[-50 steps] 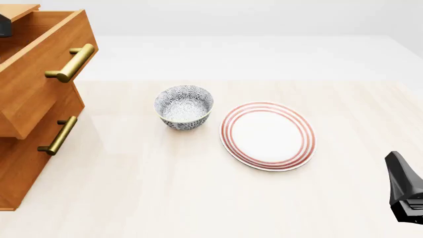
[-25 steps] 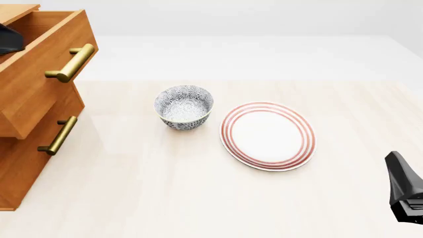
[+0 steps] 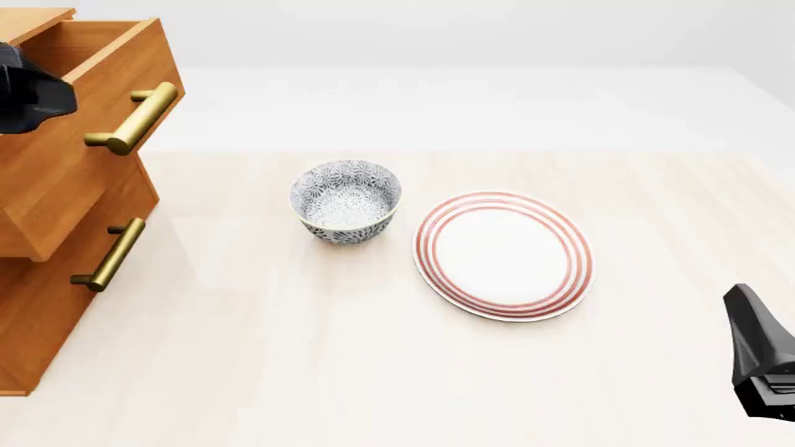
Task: Open the top drawer of the cabinet.
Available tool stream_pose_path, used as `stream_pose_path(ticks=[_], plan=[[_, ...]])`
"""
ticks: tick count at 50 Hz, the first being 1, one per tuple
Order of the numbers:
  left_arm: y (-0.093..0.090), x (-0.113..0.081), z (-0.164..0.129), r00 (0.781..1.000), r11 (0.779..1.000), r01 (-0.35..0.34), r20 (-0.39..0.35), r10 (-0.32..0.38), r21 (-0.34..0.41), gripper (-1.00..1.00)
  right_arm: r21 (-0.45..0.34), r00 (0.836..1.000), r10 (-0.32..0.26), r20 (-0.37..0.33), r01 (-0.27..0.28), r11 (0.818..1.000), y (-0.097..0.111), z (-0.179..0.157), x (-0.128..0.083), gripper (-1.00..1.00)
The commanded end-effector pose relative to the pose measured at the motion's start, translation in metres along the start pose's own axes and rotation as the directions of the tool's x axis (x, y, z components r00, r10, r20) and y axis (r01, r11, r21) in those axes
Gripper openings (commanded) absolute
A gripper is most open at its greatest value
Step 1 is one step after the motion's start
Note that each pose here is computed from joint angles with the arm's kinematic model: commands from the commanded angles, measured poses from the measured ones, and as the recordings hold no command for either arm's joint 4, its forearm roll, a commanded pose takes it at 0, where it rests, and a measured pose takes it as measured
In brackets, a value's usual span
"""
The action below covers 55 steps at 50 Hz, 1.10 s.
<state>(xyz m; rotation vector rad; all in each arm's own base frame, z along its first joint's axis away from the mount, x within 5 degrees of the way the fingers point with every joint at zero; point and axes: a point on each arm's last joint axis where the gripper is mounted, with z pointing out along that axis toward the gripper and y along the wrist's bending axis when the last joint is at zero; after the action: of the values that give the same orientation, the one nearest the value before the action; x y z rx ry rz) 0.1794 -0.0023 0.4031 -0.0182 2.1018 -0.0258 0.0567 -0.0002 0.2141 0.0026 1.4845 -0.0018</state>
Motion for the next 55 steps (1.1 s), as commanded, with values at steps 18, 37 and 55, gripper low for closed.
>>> stream_pose_path(ticks=[18,37,55], plan=[[0.004,0.01,0.024,0.999,1.0,0.001,-0.032,-0.002,-0.015,1.0,0.0,1.0,0.0,0.0,0.0,1.0,0.0,0.0,0.0,1.0],[0.002,0.012,0.037,0.999,1.0,0.001,-0.052,-0.002,-0.007,1.0,0.0,1.0,0.0,0.0,0.0,1.0,0.0,0.0,0.0,1.0],[-0.012,0.011,0.041,0.998,0.999,-0.018,-0.063,0.021,0.047,1.0,0.0,1.0,0.0,0.0,0.0,1.0,0.0,0.0,0.0,1.0]])
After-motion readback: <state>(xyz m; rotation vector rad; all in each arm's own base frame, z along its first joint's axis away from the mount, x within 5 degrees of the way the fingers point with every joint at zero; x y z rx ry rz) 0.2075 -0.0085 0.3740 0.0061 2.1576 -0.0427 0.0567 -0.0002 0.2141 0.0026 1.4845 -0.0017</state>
